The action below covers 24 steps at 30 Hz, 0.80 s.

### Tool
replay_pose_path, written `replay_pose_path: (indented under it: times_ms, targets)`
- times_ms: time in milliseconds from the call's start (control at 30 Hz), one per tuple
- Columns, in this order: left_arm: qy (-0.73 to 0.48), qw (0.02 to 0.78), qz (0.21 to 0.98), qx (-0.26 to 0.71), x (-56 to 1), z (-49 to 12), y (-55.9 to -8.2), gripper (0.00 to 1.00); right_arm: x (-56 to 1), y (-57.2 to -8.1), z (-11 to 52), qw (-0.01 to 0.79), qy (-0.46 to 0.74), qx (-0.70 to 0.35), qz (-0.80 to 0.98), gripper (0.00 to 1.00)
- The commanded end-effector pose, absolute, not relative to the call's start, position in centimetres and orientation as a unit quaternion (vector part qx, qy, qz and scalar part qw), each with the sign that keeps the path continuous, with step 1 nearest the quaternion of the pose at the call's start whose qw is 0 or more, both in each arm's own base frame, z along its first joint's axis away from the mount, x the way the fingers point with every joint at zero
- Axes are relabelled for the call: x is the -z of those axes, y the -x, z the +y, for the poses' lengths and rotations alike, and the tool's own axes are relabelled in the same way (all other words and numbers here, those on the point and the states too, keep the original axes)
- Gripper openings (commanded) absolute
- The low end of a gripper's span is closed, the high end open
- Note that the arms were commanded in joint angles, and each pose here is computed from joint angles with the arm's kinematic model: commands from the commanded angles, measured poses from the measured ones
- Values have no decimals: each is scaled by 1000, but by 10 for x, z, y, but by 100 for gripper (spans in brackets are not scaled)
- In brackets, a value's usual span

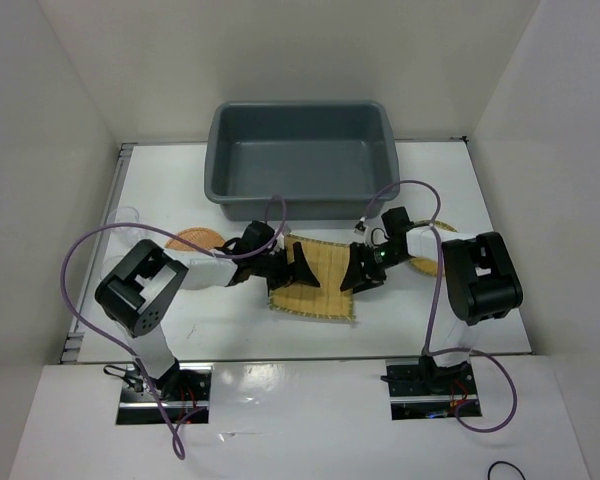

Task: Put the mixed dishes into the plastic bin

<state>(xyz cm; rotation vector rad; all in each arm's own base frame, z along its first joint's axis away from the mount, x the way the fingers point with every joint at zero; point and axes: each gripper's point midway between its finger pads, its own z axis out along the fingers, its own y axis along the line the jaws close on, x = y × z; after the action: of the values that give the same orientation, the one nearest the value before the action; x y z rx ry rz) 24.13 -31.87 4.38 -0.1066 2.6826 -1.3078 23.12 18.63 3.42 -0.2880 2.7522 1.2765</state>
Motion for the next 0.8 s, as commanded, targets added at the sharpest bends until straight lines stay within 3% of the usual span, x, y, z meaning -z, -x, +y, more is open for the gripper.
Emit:
replay_pose_path:
  times_ms: [0, 67, 133, 267, 300, 367, 400, 500, 533, 767]
  targets:
    - [9, 36, 920, 389, 0, -328, -210, 94, -79, -223, 214, 53, 142, -513, 845, 49]
    - [-1, 29, 919, 393, 0, -336, -206, 93, -93, -224, 215, 73, 155, -518, 838, 42]
    - [-12, 30, 917, 397, -3, -345, -206, 91, -101, -221, 216, 84, 165, -524, 832, 27]
    - [-27, 21, 913, 407, -8, -353, -197, 77, -119, -219, 217, 103, 182, -532, 821, 7]
    - [-30, 26, 910, 412, -9, -355, -199, 64, -124, -220, 216, 111, 189, -531, 818, 7]
    - [-34, 25, 907, 419, -14, -355, -197, 56, -131, -216, 217, 112, 196, -541, 810, 7]
    - [-40, 30, 901, 431, -22, -358, -197, 32, -136, -221, 215, 126, 196, -540, 809, 7]
    - [-40, 39, 900, 431, -35, -356, -198, 5, -148, -224, 207, 142, 191, -552, 799, 7]
    - [-40, 39, 900, 431, -38, -355, -197, 0, -150, -226, 205, 144, 187, -557, 797, 7]
    - [-59, 56, 878, 472, -85, -362, -196, 0, -186, -246, 172, 189, 148, -604, 760, 15]
